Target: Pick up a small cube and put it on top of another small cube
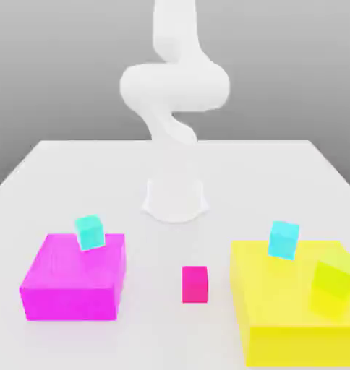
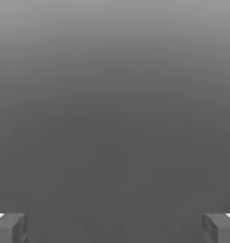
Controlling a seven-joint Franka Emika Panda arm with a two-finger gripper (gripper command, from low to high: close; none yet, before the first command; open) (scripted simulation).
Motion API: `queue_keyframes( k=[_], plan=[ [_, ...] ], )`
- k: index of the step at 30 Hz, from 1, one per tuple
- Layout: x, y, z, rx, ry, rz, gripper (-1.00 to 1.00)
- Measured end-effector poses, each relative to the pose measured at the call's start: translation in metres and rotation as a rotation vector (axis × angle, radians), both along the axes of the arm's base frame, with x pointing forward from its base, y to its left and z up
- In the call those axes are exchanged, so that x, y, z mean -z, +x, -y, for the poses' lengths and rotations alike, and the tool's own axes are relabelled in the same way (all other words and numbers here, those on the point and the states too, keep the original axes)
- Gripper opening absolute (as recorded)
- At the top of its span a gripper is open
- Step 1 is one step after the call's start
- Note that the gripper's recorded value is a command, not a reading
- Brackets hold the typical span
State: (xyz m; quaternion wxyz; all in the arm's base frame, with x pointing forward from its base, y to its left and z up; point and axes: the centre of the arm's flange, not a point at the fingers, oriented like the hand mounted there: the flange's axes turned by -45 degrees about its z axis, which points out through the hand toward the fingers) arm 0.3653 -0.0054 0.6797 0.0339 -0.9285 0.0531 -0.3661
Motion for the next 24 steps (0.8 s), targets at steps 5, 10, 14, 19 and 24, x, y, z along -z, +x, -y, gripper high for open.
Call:
queue_keyframes(
  k=[5, 10, 14, 19, 24],
  plan=[
    [0.068, 0.032, 0.004, 0.136, 0.171, -0.109, 0.0],
    [0.137, 0.053, 0.0, 0.282, 0.304, -0.222, 0.0],
    [0.193, 0.062, -0.007, 0.407, 0.388, -0.312, 0.0],
    [0.261, 0.061, -0.018, 0.576, 0.465, -0.417, 0.0],
    [0.326, 0.05, -0.03, 0.756, 0.513, -0.508, 0.0]
  ],
)
